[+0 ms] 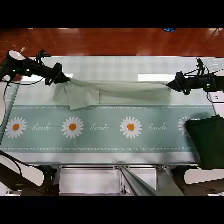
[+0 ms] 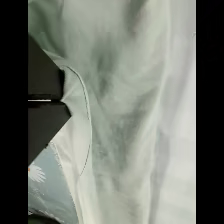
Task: Fold the shirts.
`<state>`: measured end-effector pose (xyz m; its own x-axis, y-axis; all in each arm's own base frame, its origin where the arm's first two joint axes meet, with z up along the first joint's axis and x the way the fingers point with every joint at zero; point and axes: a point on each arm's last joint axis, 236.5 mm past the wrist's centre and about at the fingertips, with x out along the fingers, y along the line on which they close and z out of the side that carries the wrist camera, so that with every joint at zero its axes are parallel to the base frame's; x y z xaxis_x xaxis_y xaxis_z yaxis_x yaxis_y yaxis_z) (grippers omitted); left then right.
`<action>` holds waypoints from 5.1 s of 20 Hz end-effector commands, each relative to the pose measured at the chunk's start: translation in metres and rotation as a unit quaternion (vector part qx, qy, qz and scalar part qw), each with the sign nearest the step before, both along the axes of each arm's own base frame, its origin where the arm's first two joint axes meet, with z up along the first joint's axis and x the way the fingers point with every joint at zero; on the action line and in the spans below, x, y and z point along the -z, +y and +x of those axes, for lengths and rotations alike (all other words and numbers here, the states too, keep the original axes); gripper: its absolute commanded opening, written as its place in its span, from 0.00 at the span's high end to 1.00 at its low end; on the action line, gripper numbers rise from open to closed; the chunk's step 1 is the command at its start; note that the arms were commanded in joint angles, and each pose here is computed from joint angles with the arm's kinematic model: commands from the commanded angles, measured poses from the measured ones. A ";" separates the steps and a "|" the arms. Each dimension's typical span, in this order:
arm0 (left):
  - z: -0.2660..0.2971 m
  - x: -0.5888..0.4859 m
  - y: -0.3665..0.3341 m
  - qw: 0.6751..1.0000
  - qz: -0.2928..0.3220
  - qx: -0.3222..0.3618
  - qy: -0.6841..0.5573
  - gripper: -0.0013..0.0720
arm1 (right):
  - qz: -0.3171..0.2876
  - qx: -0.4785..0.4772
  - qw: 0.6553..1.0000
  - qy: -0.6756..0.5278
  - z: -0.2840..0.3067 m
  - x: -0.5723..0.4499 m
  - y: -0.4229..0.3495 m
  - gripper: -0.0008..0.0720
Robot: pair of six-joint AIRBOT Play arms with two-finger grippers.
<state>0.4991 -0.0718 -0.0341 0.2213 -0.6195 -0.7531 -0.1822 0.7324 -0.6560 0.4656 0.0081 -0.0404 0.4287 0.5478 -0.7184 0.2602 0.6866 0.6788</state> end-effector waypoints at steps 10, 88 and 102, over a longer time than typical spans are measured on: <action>0.069 0.007 -0.016 0.997 -0.008 -0.031 -0.067 0.96 | 0.012 0.037 0.999 -0.001 0.028 0.024 -0.009 0.96; -0.190 -0.139 -0.037 0.973 0.101 0.056 -0.200 0.96 | 0.059 -0.250 0.962 -0.093 -0.049 -0.081 0.348 0.96; -0.163 -0.148 0.004 0.967 0.111 -0.032 -0.227 0.96 | -0.158 -0.157 0.970 -0.096 -0.061 -0.171 0.107 0.42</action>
